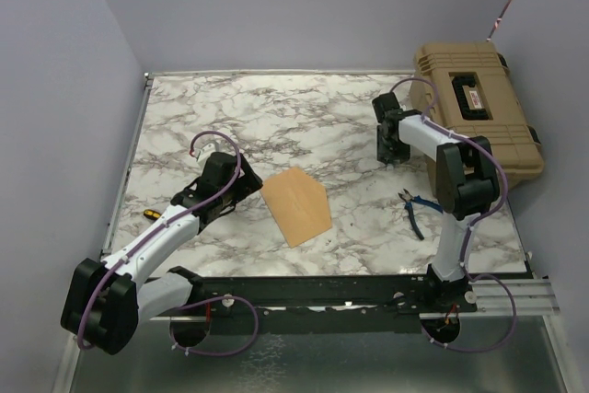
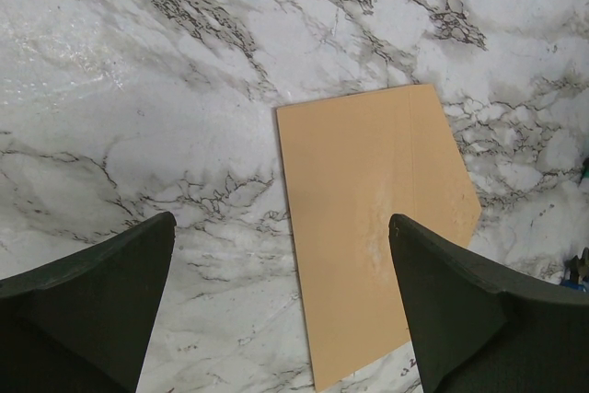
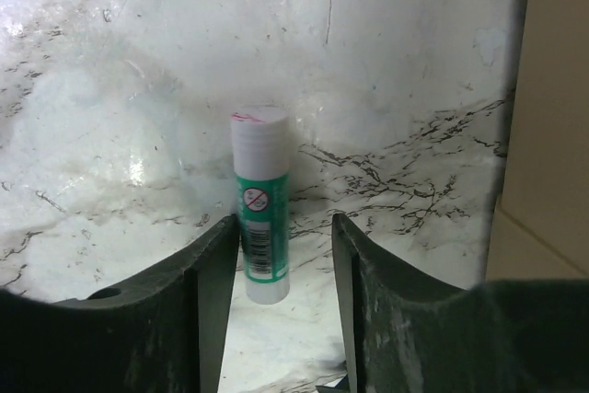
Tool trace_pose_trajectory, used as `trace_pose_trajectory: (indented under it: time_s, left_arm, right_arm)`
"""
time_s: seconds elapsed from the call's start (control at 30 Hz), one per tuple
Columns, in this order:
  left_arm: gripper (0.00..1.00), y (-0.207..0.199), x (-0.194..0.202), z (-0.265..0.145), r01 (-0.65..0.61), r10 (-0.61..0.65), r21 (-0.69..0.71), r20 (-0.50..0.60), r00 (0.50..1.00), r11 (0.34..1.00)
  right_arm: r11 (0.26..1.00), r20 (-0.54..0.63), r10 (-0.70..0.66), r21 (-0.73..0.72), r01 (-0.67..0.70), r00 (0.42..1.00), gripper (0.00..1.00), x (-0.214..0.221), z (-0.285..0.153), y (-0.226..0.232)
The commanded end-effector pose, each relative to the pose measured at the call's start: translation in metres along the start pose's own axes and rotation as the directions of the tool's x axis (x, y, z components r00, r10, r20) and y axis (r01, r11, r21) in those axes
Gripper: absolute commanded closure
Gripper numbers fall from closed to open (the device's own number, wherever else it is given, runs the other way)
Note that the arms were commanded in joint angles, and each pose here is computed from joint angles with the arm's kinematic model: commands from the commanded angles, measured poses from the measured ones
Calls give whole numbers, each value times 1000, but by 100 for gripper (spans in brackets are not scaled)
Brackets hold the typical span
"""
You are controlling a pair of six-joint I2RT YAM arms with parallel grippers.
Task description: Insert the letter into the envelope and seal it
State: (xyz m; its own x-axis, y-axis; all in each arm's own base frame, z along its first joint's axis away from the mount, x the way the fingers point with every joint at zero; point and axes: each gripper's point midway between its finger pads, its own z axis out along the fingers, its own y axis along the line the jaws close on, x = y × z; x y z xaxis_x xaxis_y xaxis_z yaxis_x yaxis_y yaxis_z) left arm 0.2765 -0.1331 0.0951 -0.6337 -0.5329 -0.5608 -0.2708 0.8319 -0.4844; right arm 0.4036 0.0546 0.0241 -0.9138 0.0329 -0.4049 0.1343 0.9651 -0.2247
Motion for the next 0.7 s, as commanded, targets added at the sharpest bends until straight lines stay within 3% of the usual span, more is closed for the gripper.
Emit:
trace_pose_trajectory:
  time_s: [0.0,0.37,0.53,0.67]
  left_arm:
    - [1,2,1,0,2,-2,1,-2,1000,1000]
    - [1,-7,-12,-5,-28,27,33,41,999,999]
    - [1,-16,-17,-5,-38,35,60,54,998,997]
    - [1,-24,-22,-5,-52,47,84,64,997,995]
  right_arm:
    - [994,-95,10,-105,-20,995,51,28,14,21]
    - [980,-65,58,-185,-69,996,59,16,22,33]
    - [974,-56,70,-210,-80,996,78,14,21,37]
    - [959,29,100,-271,-89,995,88,-3,6,41]
